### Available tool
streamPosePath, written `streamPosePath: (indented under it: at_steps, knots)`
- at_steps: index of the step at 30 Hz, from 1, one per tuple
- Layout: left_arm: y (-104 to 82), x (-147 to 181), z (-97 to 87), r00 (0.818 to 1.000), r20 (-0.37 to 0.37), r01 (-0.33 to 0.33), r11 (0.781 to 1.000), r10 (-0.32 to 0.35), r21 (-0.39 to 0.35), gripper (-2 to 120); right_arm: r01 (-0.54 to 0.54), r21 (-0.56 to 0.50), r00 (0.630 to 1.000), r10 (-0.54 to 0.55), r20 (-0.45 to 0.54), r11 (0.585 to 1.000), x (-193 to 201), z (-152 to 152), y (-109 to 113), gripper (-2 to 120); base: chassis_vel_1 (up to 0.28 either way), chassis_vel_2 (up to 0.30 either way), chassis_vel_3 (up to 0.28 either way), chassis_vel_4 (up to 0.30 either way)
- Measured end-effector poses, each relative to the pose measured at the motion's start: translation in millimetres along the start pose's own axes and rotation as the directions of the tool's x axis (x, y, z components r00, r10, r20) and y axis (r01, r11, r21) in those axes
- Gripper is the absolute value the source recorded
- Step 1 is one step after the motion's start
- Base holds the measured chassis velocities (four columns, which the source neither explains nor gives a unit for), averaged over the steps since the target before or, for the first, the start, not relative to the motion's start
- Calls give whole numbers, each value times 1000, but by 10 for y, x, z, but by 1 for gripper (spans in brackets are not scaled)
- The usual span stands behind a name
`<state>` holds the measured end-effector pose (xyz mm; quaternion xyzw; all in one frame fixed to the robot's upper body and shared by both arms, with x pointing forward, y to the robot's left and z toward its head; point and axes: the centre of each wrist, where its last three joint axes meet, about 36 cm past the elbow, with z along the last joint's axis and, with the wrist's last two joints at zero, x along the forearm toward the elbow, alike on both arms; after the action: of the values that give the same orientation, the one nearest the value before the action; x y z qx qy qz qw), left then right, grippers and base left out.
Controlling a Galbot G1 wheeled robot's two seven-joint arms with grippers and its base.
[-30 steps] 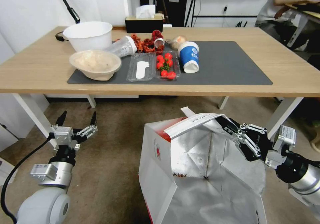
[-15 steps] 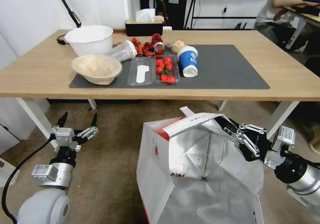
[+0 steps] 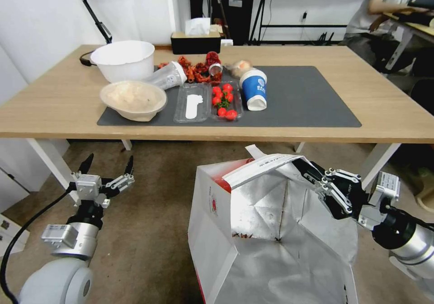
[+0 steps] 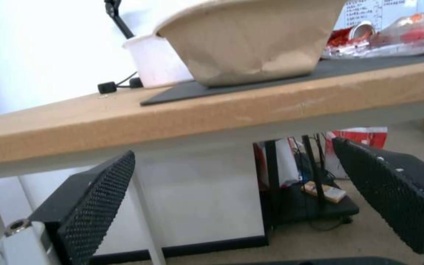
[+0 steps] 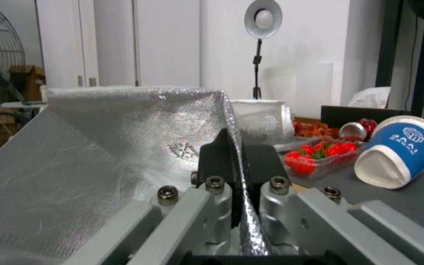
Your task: Pick up the food delivery bag from the floor and place it on the table.
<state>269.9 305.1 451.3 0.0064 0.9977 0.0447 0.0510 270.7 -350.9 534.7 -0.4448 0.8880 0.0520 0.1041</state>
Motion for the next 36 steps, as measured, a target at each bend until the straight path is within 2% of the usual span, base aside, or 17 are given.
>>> streamPosePath:
  at_steps: [18,36]
  knots:
    - [3,-3,-48,1000,9,2,1000,-2,2,100,4,0,1000,-4,2,1000,6,-12,49,0,0,0,0,0]
    - [8,-27,7,1000,0,2,1000,-2,2,100,6,-9,1000,-6,12,1000,-7,19,123,0,0,0,0,0]
